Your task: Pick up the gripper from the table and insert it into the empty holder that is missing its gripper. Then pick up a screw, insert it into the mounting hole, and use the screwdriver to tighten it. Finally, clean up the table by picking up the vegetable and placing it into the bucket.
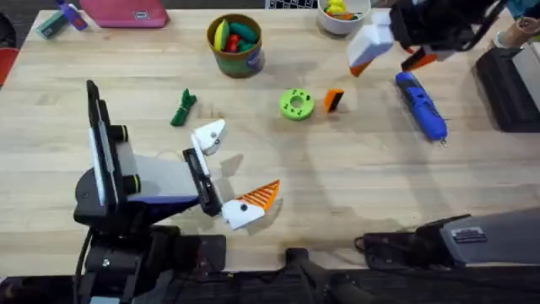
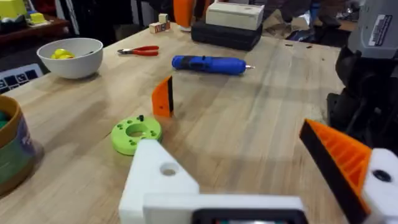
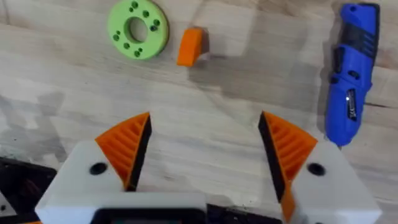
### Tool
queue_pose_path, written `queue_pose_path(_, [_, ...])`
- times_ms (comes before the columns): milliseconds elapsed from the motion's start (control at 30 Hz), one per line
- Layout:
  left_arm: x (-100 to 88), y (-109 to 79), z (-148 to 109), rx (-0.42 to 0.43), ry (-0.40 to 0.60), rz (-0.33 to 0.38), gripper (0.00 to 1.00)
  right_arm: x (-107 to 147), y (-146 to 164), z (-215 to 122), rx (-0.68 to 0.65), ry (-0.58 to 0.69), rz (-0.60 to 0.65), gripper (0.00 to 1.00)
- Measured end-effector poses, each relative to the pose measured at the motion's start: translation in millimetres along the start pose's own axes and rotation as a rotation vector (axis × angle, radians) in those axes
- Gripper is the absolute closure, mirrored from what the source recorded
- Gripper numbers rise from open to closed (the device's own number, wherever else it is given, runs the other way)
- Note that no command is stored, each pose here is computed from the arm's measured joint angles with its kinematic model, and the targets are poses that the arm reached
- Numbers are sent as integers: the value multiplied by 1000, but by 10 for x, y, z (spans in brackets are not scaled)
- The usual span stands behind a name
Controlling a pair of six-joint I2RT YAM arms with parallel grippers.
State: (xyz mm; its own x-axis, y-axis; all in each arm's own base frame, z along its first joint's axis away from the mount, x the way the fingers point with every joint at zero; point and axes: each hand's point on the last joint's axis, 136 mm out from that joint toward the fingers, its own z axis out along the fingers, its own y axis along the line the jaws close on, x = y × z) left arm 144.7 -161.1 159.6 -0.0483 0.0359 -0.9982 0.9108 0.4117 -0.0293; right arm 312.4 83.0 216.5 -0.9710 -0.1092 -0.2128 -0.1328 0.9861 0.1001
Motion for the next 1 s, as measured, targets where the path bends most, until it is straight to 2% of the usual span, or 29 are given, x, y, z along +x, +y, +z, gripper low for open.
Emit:
queue_pose_path(200, [-1, 0, 0, 0, 0, 0, 13, -73, 70, 68, -6, -7, 9, 10])
queue_pose_path(467, [0, 0, 0, 0, 0, 0, 11, -138, 89, 458, -4, 29, 12, 25])
queue_pose_path(700, [-1, -1, 0, 0, 0, 0, 12, -76, 62, 851, -2, 37, 13, 87])
queue_pose_path(1000, [-1, 0, 0, 0, 0, 0, 13, -47, 108, 1121, 41, 90, -25, 170])
